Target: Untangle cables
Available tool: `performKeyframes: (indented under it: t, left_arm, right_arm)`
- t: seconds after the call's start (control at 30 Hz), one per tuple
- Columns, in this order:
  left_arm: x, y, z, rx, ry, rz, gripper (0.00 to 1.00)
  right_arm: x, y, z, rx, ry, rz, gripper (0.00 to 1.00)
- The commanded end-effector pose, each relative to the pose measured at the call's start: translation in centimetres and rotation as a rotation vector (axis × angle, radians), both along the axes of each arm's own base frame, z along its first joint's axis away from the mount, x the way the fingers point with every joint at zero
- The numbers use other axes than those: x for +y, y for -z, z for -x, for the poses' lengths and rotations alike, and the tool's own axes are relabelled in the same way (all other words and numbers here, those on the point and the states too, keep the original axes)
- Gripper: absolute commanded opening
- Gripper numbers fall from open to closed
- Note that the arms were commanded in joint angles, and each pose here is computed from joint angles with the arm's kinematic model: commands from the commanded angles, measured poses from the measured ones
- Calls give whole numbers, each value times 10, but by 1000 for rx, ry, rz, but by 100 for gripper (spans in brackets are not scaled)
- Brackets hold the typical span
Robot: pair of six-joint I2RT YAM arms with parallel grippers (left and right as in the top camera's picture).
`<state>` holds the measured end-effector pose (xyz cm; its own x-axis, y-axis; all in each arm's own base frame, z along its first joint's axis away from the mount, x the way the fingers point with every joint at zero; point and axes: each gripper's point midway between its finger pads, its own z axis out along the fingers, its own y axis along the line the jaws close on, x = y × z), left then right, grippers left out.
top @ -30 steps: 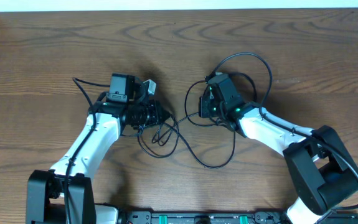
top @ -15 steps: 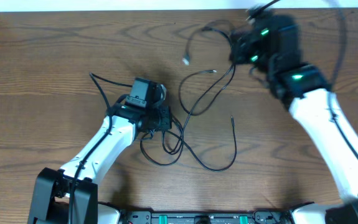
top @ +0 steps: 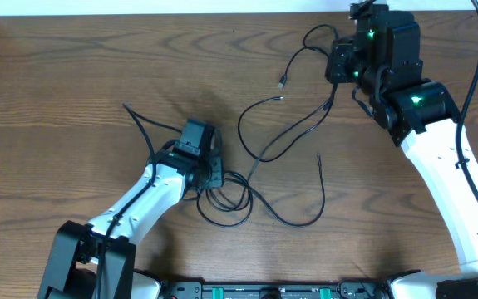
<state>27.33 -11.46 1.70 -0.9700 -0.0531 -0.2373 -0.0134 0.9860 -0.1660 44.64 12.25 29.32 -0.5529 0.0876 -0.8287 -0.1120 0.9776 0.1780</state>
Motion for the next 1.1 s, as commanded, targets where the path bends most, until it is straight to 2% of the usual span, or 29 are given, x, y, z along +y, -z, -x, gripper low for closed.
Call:
performKeyframes:
  t: [0.0, 0.17, 0.23, 0.3, 0.37, 0.4, 0.43, 0.57, 0.63, 0.73, 0.93, 1.07]
  left_arm:
    - [28, 8, 2, -11, -108, -128, 10]
    - [54, 8, 6, -18, -271, -237, 9]
    - [55, 8, 6, -19, -296, -233, 10]
    - [52, 8, 6, -16, -329, -210, 27]
    - [44, 8, 4, -11, -338, -160, 53]
    - [39, 8, 2, -12, -333, -131, 60]
    - [32, 6, -1, -17, -326, -95, 63]
    - [12, -5, -19, -80, -307, 23, 70]
    - [3, -16, -29, -125, -297, 79, 73]
    - [-7, -38, -44, -208, -287, 160, 83]
    - [-30, -98, -70, -364, -247, 419, 87]
    - [-40, -113, -72, -273, -358, 640, 87]
  right_arm:
    - [-42, -32, -4, -104, 142, 117, 1]
    - [-95, -49, -5, -150, 330, 221, 1]
    - [-89, -35, -1, -88, 300, 147, 1]
    - [-64, -22, 3, -34, 176, 81, 1]
    - [-34, -15, 9, 5, 30, 4, 1]
    - [-19, -13, 14, 23, -48, -27, 1]
    - [-4, -9, 20, 50, -124, -58, 1]
    - [40, 12, 49, 162, -324, -89, 1]
    - [50, 26, 57, 207, -361, -54, 1]
    - [60, 47, 70, 294, -400, -26, 1]
    - [62, 78, 90, 438, -429, 2, 1]
    - [73, 79, 102, 456, -532, -29, 1]
